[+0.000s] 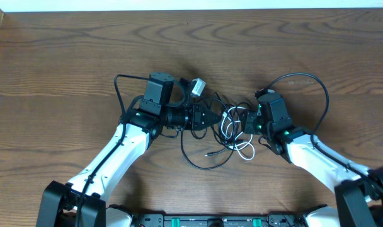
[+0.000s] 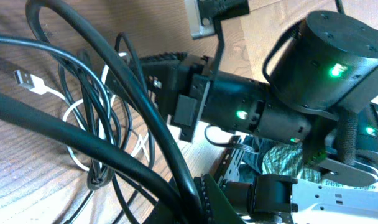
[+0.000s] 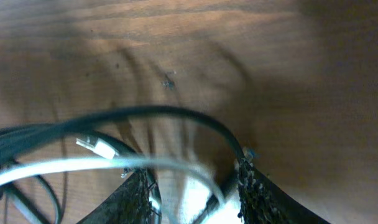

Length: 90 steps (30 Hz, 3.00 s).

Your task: Untangle cables

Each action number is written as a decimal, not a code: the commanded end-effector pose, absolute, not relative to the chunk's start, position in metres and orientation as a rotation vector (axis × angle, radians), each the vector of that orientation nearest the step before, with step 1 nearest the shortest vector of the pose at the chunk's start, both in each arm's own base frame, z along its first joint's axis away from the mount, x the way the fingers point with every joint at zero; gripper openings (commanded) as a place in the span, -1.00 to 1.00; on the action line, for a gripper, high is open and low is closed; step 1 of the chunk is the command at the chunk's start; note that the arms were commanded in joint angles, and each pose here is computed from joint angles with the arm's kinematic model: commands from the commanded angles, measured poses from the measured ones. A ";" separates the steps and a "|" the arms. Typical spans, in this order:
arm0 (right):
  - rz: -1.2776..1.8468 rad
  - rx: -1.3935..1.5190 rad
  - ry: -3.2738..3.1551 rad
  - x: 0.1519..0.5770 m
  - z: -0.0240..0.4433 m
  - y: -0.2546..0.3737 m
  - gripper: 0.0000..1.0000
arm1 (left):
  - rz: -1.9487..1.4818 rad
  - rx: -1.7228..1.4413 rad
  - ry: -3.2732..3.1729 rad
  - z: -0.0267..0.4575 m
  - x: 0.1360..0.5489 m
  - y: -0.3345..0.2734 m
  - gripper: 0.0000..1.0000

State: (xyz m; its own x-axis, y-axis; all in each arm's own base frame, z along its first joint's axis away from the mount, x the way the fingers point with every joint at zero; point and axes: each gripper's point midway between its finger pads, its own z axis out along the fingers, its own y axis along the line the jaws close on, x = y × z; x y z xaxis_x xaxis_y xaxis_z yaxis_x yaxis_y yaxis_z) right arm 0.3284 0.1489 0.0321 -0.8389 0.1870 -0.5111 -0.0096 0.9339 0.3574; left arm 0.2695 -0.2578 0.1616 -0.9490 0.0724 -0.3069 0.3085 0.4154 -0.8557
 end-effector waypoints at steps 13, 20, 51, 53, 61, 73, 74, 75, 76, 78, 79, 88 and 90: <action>0.512 0.067 2.467 0.344 0.043 0.149 -0.98 | -1.562 0.344 2.444 0.164 0.269 -0.260 -0.85; 0.720 0.051 2.336 0.322 0.127 0.137 -0.98 | -1.258 -0.052 2.631 0.126 0.292 -0.232 -0.85; -0.020 0.790 2.024 0.207 0.192 -0.047 -0.98 | -0.402 -1.243 2.620 0.056 0.303 -0.053 -0.85; -0.071 0.884 2.000 0.198 0.188 -0.058 -0.98 | -0.392 -1.184 2.641 0.056 0.303 -0.052 -0.85; -0.112 1.025 1.934 0.189 0.186 -0.072 -0.98 | -0.362 -1.302 2.593 0.055 0.302 -0.025 -0.85; 0.212 0.887 2.109 0.209 0.173 -0.023 -0.93 | -0.923 -0.857 2.606 0.089 0.331 -0.071 -0.85; 0.278 0.827 2.142 0.213 0.173 -0.011 -0.81 | -0.989 -0.742 2.610 0.095 0.331 -0.083 -0.85; 0.350 0.744 2.179 0.218 0.174 0.004 -0.67 | -1.040 -0.646 2.616 0.100 0.329 -0.095 -0.85; 0.437 0.631 2.220 0.221 0.175 0.022 -0.57 | -1.073 -0.563 2.627 0.102 0.326 -0.107 -0.85; 0.586 0.413 2.276 0.225 0.178 0.053 -0.35 | -1.081 -0.476 2.651 0.102 0.320 -0.121 -0.84; 0.663 0.308 2.300 0.224 0.178 0.068 -0.24 | -1.084 -0.432 2.662 0.102 0.318 -0.128 -0.84; 0.801 0.236 2.636 0.219 0.117 0.104 0.04 | -1.015 -0.287 2.681 0.100 0.314 -0.161 -0.84; 0.878 0.210 2.713 0.212 0.106 0.118 0.01 | -1.006 -0.297 2.684 0.099 0.314 -0.161 -0.84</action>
